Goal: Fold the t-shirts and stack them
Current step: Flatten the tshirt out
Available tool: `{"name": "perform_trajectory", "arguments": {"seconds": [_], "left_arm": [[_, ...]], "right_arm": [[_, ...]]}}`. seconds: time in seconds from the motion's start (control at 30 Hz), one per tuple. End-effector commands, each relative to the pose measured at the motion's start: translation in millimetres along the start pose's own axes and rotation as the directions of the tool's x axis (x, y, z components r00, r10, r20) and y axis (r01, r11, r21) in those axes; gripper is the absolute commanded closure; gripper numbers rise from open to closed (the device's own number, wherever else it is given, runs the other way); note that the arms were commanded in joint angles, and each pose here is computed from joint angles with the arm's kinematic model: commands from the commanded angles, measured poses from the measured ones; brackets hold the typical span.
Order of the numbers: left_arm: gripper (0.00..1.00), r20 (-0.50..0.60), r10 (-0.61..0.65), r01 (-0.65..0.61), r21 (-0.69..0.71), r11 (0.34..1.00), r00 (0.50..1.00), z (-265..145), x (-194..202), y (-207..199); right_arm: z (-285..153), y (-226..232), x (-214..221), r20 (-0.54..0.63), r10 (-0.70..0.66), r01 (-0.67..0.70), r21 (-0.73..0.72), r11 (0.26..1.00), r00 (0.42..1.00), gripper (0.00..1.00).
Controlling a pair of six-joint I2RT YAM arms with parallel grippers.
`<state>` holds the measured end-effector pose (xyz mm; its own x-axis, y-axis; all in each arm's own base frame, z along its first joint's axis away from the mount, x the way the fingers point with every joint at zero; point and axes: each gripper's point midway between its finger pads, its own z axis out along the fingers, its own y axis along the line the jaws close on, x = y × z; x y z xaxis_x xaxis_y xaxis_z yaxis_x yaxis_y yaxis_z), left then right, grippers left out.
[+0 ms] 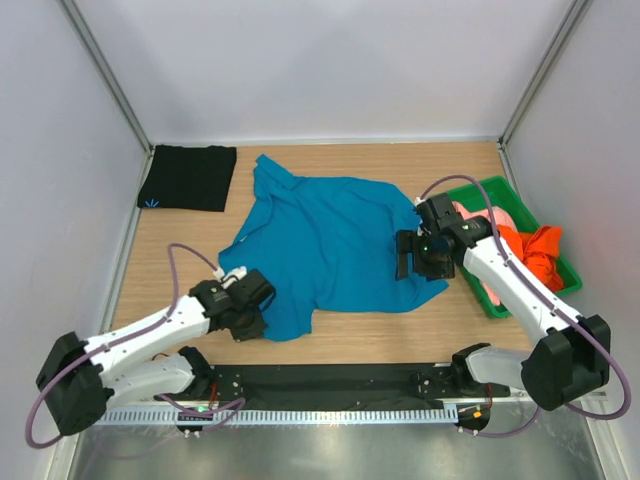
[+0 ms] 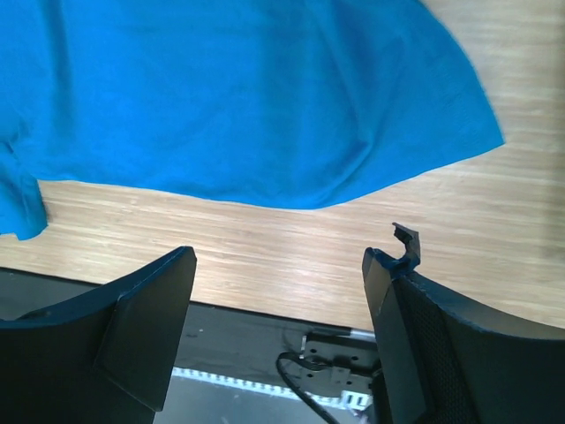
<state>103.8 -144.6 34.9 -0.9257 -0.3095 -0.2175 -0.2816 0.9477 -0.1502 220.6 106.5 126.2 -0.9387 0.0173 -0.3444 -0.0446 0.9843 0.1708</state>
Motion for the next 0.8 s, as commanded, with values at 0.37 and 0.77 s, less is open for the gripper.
{"name": "perform_trajectory", "arguments": {"seconds": [0.37, 0.77], "left_arm": [[1.00, 0.385, -0.099, 0.132, -0.061, 0.989, 0.917, -120.0, -95.7, 56.9], [1.00, 0.469, -0.095, 0.126, -0.034, 0.991, 0.878, -143.4, -113.0, 57.7]], "right_arm": [[42.7, -29.6, 40.9, -0.078, 0.230, -0.212, 0.183, 0.960, 0.970, 0.44], [68.7, -53.0, 60.0, -0.101, 0.412, -0.375, 0.259, 0.890, 0.906, 0.64]]}}
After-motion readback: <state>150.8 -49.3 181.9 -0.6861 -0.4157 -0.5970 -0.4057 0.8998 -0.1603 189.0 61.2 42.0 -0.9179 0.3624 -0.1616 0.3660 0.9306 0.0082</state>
